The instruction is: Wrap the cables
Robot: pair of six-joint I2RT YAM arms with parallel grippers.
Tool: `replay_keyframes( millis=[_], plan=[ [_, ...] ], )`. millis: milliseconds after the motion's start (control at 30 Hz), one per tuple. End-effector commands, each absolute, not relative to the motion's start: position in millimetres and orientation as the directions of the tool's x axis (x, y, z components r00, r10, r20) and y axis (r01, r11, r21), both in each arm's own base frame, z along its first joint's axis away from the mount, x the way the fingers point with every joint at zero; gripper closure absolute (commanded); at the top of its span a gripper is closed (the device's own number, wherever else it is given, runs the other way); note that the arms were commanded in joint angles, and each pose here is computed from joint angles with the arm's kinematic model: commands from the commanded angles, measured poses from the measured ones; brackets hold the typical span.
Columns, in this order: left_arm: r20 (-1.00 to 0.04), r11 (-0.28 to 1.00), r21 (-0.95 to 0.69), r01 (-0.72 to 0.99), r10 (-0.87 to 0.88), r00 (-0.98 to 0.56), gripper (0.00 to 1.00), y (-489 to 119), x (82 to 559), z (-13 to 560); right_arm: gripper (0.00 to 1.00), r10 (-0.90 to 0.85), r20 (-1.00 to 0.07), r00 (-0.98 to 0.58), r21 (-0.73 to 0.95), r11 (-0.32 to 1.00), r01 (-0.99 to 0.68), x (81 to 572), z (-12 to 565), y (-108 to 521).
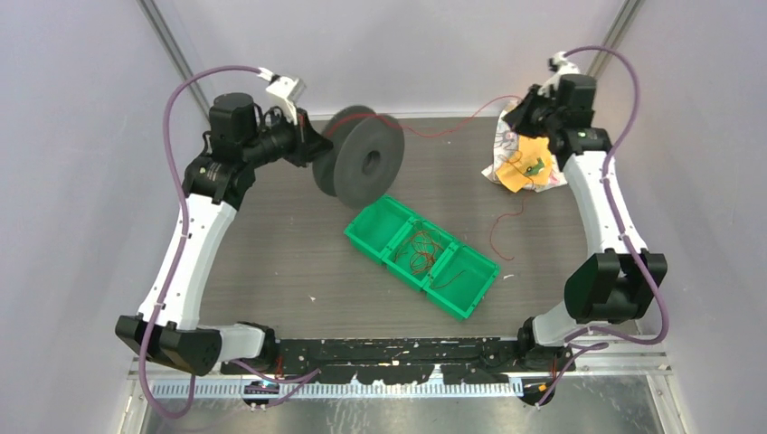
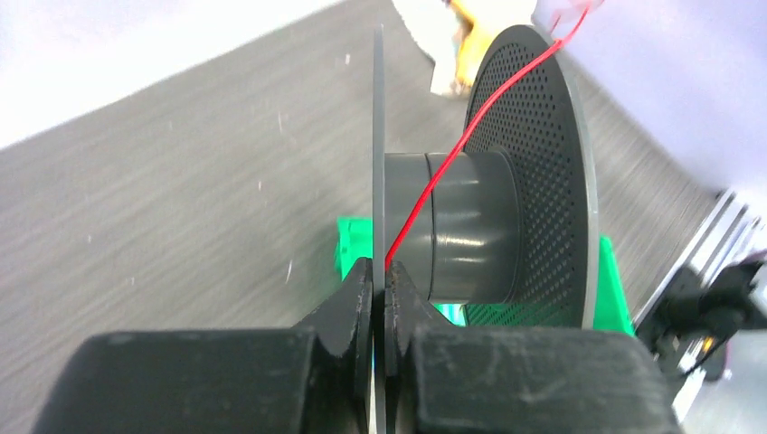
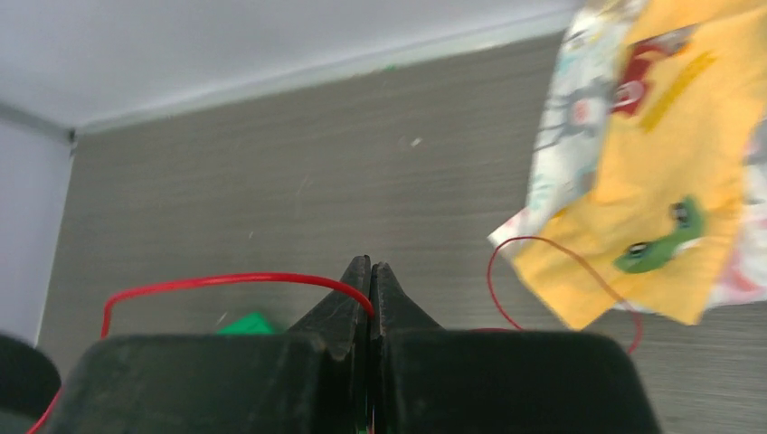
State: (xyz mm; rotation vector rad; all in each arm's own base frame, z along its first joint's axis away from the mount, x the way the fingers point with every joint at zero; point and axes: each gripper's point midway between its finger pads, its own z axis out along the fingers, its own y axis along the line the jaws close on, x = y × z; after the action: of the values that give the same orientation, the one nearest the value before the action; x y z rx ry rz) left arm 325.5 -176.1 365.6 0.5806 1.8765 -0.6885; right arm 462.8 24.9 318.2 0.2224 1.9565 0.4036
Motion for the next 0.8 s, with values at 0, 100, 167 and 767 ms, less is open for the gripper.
replay_keyframes(
  millis=[0,100,167,767],
  plan=[
    [-0.966,0.672,-0.255,0.696,-0.207,-0.155,1.00,-188,331,475,0.99,0.245,-0.874,-0.419,0.366,0.899,-0.239,444,332,102],
    [-0.935,0.714,-0.328,0.618,-0.338,-0.105,1.00,-173,344,500,0.99,0.190,-0.865,-0.464,0.357,0.884,-0.303,428,315,136],
    [-0.906,0.750,-0.383,0.540,-0.419,-0.061,1.00,-155,355,513,0.99,0.174,-0.849,-0.498,0.368,0.872,-0.323,417,301,149],
    [-0.942,0.838,-0.251,0.485,-0.096,-0.322,1.00,-151,369,423,1.00,0.105,-0.918,-0.381,0.248,0.904,-0.347,371,349,153]
  ],
)
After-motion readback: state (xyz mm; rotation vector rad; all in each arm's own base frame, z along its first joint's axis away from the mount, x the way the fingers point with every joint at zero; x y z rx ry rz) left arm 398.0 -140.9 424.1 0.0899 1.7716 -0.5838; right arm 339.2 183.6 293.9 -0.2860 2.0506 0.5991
